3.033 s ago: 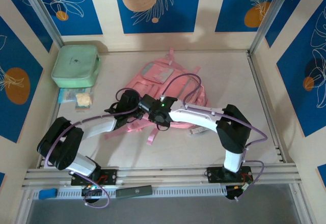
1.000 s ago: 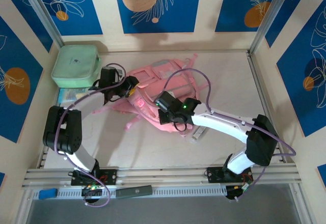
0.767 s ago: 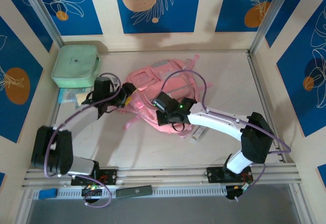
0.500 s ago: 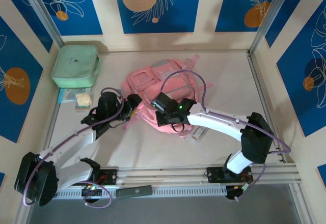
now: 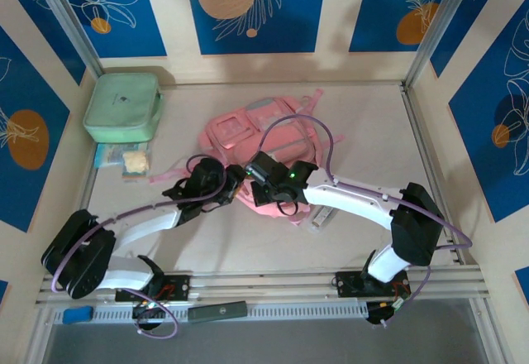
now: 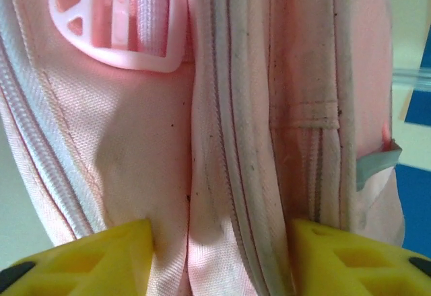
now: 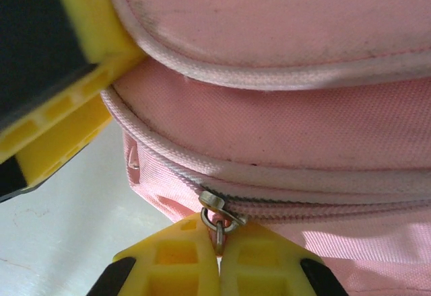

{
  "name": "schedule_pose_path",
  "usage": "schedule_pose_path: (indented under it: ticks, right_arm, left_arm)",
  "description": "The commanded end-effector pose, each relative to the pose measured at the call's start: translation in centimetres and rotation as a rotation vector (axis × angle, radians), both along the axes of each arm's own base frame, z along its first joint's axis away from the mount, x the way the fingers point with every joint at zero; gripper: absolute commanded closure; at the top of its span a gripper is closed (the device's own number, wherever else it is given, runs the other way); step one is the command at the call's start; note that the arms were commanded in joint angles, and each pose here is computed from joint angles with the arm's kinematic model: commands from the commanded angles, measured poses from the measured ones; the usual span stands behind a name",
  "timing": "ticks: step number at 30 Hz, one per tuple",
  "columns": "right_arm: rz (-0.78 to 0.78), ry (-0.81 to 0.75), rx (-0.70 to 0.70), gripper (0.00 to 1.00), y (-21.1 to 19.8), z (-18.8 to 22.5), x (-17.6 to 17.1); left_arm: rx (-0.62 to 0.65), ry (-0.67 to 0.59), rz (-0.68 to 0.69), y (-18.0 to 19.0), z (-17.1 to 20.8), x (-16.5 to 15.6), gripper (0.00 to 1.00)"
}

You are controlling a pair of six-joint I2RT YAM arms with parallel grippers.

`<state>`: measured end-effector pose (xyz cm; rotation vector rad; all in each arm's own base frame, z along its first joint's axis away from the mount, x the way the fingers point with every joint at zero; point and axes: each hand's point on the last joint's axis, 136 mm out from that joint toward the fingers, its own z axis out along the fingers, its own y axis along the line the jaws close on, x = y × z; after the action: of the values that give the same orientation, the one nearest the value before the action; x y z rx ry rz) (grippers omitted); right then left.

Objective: Pack the student bag
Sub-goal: Zip the student bag at the center of the table.

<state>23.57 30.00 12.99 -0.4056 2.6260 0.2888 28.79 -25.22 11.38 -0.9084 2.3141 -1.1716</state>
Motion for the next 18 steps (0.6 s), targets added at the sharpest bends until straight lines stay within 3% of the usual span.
schedule_pose_path:
  ticks: [1, 10, 18]
  right_arm:
    - [0.031, -0.019, 0.041, 1.00, 1.7, 0.7, 0.0]
    - [0.027, -0.037, -0.006, 1.00, 1.0, 0.7, 0.3]
    - [-0.113, 0.024, -0.107, 1.00, -4.4, 0.7, 1.2]
  left_arm:
    - [0.001, -0.055, 0.059, -0.7, 2.1, 1.6, 0.57]
    - [0.110, -0.077, 0.138, 1.4, 2.1, 1.9, 0.98]
    - [0.158, -0.056, 0.104, 2.7, 1.7, 3.1, 1.00]
